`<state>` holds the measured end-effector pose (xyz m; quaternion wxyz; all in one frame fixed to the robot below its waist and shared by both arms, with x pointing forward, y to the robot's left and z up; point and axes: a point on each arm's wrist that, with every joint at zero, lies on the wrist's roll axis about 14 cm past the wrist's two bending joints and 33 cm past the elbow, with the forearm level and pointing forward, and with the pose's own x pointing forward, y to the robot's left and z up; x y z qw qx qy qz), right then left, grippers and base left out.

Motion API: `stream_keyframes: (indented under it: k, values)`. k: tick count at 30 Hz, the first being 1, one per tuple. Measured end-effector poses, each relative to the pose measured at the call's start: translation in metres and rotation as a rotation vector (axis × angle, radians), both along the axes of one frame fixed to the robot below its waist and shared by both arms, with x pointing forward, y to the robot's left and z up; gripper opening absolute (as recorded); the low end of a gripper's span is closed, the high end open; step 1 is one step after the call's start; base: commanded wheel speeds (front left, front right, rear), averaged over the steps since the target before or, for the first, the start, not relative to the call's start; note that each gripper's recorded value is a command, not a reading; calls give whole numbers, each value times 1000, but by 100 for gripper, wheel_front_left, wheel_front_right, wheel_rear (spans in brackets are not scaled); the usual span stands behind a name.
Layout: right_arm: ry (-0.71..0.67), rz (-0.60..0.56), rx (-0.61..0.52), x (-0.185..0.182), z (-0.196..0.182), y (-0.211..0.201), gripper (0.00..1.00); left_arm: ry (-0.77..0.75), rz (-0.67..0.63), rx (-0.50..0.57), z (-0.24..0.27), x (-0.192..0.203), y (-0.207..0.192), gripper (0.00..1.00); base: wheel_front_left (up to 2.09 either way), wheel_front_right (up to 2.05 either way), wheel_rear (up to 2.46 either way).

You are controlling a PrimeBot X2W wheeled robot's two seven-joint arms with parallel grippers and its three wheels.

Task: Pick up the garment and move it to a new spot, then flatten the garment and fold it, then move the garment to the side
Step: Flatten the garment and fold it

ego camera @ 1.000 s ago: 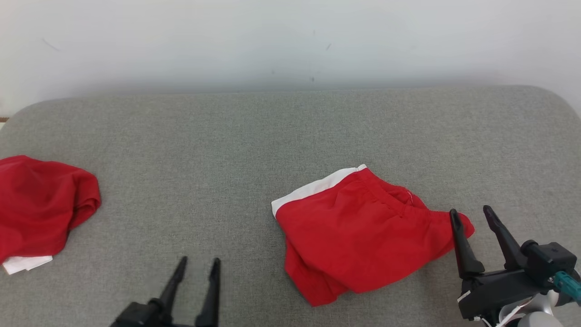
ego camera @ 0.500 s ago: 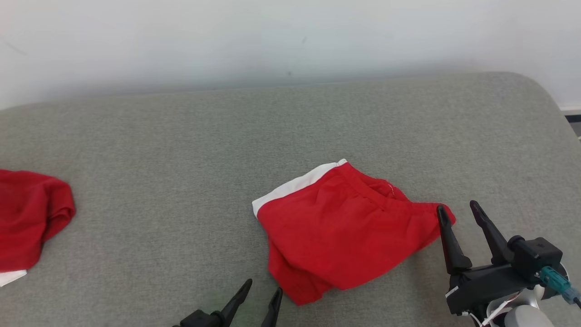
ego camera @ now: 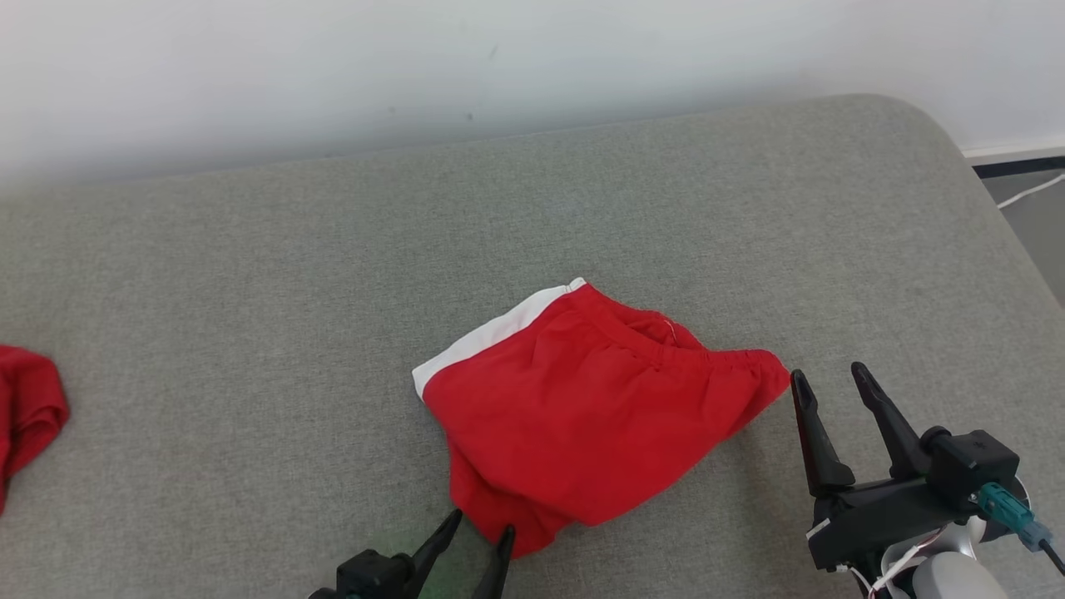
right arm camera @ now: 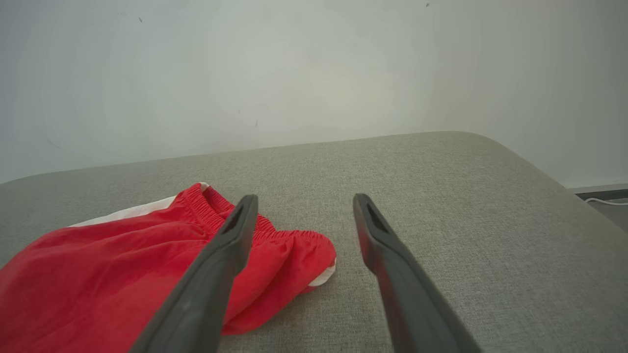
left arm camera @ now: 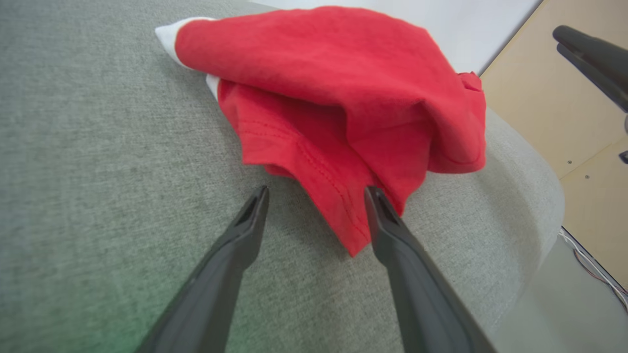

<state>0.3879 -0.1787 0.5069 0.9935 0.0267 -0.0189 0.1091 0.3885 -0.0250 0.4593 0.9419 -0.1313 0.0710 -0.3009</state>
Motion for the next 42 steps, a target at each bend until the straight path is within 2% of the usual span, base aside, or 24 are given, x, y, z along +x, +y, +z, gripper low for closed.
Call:
stream_keyframes:
  k: [1, 3, 9, 13, 22, 29, 34, 42]
  values:
    - [2, -2, 0, 0, 0, -1, 100, 3, -4, -3, 0, 1, -2, 100, 0, 0, 0]
    - [0, -6, -2, 1, 0, -2, 100, 4, -10, -11, 1, 2, -4, 0, 0, 0, 0]
    - [-1, -12, -3, 2, 0, -4, 100, -28, 9, -33, 14, 11, -2, 0, 0, 0, 0]
    - [-3, -1, -1, 4, 0, -1, 100, -90, 87, -58, 36, 23, 17, 0, 0, 0, 0]
    - [-9, 87, 11, 11, 0, 30, 100, -205, 285, -28, 67, 27, 86, 0, 0, 0, 0]
    - [-18, 144, 16, 16, 3, 51, 100, -241, 442, 32, 73, 12, 147, 0, 0, 0, 0]
    - [-21, 166, 17, 17, 4, 59, 100, -246, 520, 57, 75, 0, 176, 0, 0, 0, 0]
    - [-12, 175, 13, 16, 1, 61, 100, -221, 502, 52, 70, -3, 170, 0, 0, 0, 0]
